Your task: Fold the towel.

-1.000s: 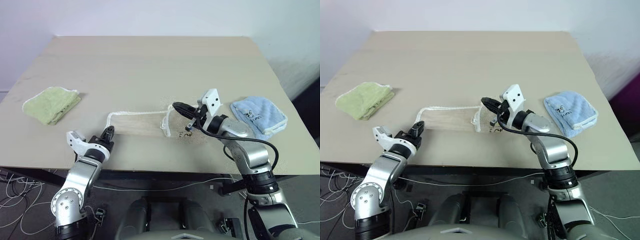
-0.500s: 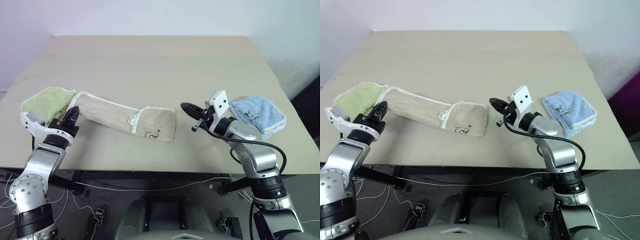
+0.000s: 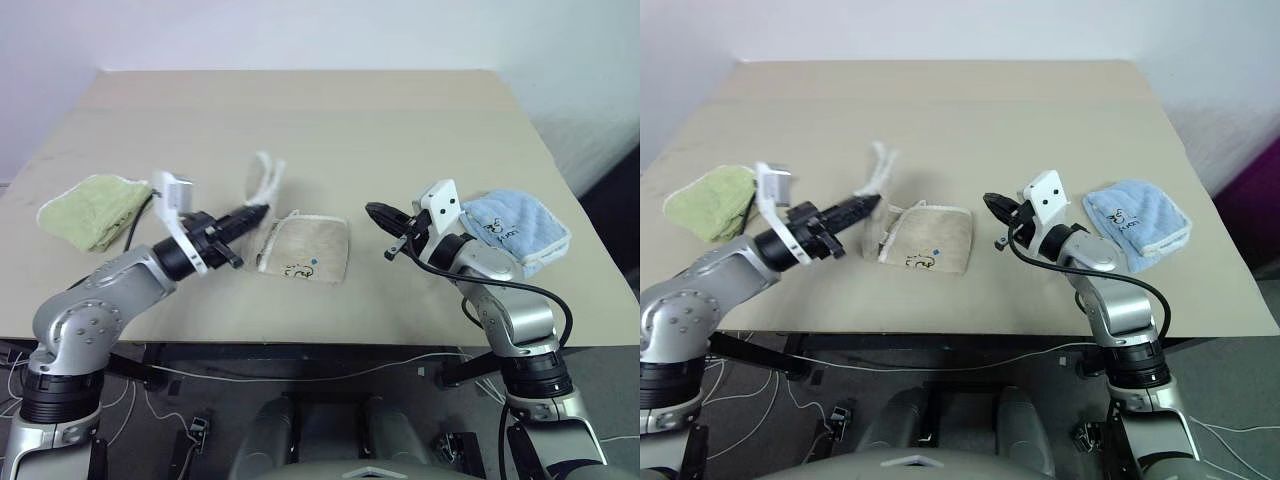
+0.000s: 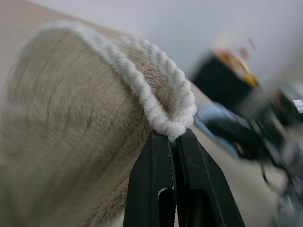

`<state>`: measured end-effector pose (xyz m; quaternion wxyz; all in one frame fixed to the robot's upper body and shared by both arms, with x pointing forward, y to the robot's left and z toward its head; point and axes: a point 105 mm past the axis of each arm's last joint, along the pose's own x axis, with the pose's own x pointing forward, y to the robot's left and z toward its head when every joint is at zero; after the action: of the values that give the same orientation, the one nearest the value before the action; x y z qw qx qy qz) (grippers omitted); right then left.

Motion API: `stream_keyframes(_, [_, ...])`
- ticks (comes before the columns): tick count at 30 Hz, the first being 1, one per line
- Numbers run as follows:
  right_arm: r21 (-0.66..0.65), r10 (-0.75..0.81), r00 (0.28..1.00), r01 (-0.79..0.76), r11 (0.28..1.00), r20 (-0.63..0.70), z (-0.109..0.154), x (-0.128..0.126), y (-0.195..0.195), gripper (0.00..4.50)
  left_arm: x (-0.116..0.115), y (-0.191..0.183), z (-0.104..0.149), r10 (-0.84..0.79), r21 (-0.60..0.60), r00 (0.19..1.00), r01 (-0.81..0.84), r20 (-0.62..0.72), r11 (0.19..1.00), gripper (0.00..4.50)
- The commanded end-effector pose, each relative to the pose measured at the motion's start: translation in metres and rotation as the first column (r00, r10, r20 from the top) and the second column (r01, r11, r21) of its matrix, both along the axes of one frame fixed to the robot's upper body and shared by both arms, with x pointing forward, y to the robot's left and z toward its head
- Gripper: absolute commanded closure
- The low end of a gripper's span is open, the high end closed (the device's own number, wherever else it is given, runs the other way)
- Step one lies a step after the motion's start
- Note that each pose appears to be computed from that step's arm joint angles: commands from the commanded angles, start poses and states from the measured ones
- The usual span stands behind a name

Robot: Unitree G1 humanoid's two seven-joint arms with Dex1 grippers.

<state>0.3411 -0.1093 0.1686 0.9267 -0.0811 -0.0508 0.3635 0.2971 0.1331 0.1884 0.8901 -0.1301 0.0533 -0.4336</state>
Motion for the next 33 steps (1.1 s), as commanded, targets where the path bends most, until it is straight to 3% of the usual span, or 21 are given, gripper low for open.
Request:
stream_keyframes(1, [0.016, -0.012, 0.997, 0.011, 1.0, 0.07, 0.016, -0.002, -0.002, 4.5, -0.002, -0.019, -0.004, -0.093, 0.111, 0.994, 0.086, 0.055, 0.99, 4.46])
stream_keyframes(5, [0.019, -0.023, 0.997, 0.022, 1.0, 0.075, 0.017, -0.002, -0.004, 4.5, 0.0, -0.041, -0.025, -0.17, 0.25, 0.984, 0.153, 0.047, 0.956, 4.46])
stream_keyframes(12, [0.021, -0.035, 0.996, 0.034, 0.999, 0.079, 0.017, -0.003, -0.005, 4.5, -0.003, -0.079, -0.029, -0.274, 0.247, 0.961, 0.255, 0.045, 0.935, 4.46])
stream_keyframes(22, [0.022, -0.045, 0.995, 0.043, 0.999, 0.084, 0.018, -0.003, -0.006, 4.5, 0.004, -0.078, -0.044, -0.251, 0.314, 0.968, 0.234, 0.017, 0.92, 4.46])
stream_keyframes(27, [0.021, -0.042, 0.996, 0.04, 0.999, 0.085, 0.019, -0.003, -0.005, 4.5, 0.002, -0.075, -0.039, -0.258, 0.272, 0.966, 0.246, 0.007, 0.93, 3.34])
stream_keyframes(33, [0.018, -0.037, 0.996, 0.036, 0.999, 0.085, 0.019, -0.004, -0.004, 4.5, -0.003, -0.048, -0.024, -0.204, 0.194, 0.978, 0.194, 0.033, 0.962, 1.27])
